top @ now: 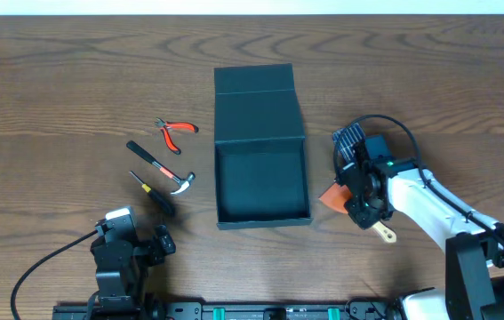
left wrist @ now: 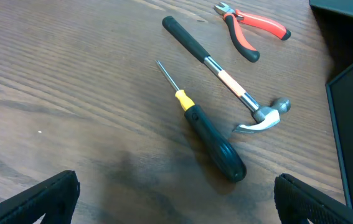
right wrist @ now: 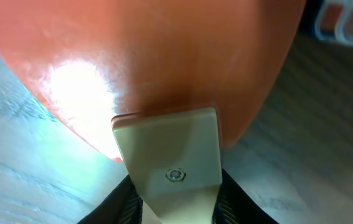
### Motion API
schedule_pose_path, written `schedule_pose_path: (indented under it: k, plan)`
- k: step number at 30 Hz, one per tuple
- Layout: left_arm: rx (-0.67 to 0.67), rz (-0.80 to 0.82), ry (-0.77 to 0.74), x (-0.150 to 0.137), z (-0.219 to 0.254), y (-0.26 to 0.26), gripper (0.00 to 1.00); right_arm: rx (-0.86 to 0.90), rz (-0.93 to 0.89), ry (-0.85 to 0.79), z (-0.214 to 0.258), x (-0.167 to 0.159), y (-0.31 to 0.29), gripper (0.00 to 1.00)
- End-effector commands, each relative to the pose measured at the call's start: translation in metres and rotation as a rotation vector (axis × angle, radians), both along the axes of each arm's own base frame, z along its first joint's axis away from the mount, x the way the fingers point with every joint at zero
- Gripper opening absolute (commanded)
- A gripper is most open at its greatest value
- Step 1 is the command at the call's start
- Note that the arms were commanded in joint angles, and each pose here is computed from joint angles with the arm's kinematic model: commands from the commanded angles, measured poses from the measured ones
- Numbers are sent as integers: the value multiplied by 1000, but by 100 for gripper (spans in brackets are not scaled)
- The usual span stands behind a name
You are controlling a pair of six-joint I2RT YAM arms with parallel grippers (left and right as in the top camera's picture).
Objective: Pack container
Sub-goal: 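Lift the orange scraper with the right gripper and carry it over the box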
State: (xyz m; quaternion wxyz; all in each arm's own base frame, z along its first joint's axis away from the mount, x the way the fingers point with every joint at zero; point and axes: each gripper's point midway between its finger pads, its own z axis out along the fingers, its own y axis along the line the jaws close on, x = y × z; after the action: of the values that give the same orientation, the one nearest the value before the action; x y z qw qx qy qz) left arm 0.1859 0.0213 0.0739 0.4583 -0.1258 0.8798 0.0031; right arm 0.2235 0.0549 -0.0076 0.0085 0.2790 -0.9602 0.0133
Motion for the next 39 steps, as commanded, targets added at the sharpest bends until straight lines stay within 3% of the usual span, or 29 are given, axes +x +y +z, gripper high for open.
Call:
schedule_pose_path:
  k: [1, 4, 12, 23, 39]
  plan:
    - [18, 1, -3, 0, 1, 2, 99, 34, 11, 35, -9, -11, 15, 28]
    - [18, 1, -3, 0, 1, 2, 99, 34, 22, 33, -9, -12, 20, 27]
    - [18, 1, -3, 0, 1, 2, 99, 31, -23, 29, 2, -6, 27, 12]
    - [18, 1, -3, 0, 1, 2, 99, 30, -49, -10, 32, 19, 33, 11]
    - [18, 1, -3, 0, 1, 2, 99, 27, -89, -132, 114, 69, 43, 10]
